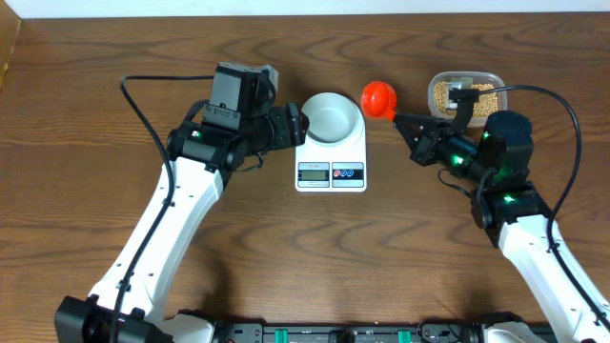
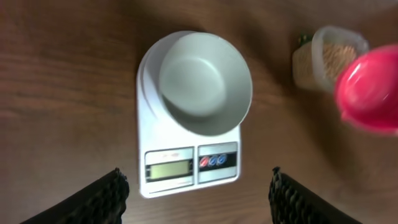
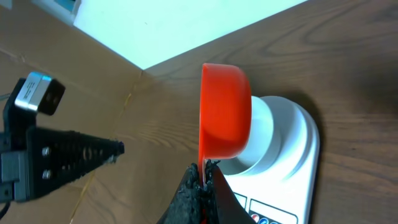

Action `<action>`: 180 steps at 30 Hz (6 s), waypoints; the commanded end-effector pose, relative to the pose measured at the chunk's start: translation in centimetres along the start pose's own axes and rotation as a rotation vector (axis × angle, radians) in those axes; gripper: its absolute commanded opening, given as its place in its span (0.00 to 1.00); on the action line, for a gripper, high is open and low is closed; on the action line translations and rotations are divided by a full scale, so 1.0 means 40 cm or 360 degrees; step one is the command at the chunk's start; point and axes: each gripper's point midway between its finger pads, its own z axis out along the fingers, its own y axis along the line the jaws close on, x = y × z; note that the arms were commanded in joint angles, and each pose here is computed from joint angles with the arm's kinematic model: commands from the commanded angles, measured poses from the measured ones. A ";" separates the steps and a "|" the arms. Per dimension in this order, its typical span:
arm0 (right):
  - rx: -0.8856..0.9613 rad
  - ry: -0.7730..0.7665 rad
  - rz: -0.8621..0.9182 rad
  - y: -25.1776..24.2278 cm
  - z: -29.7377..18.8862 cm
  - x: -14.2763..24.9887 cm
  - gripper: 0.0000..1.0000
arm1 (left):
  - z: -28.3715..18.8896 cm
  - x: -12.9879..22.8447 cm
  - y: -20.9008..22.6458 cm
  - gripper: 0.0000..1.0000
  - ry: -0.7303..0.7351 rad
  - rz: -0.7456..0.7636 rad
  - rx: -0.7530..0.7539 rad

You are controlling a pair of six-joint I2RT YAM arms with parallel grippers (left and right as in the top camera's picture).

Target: Scoop item into bowl and weigh 50g on scale

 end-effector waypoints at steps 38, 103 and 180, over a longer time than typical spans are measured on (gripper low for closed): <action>0.0007 -0.0151 -0.0007 -0.048 -0.061 -0.097 0.01 | 0.012 0.085 0.035 0.07 0.0144 -0.0369 -0.0214; 0.0038 -0.0018 0.0020 -0.068 -0.059 -0.044 0.01 | 0.261 0.277 0.014 0.07 0.0131 -0.0534 -0.0695; 0.0067 -0.0008 -0.0019 -0.077 -0.059 -0.037 0.01 | 0.410 0.316 0.005 0.07 0.0121 -0.0510 -0.0649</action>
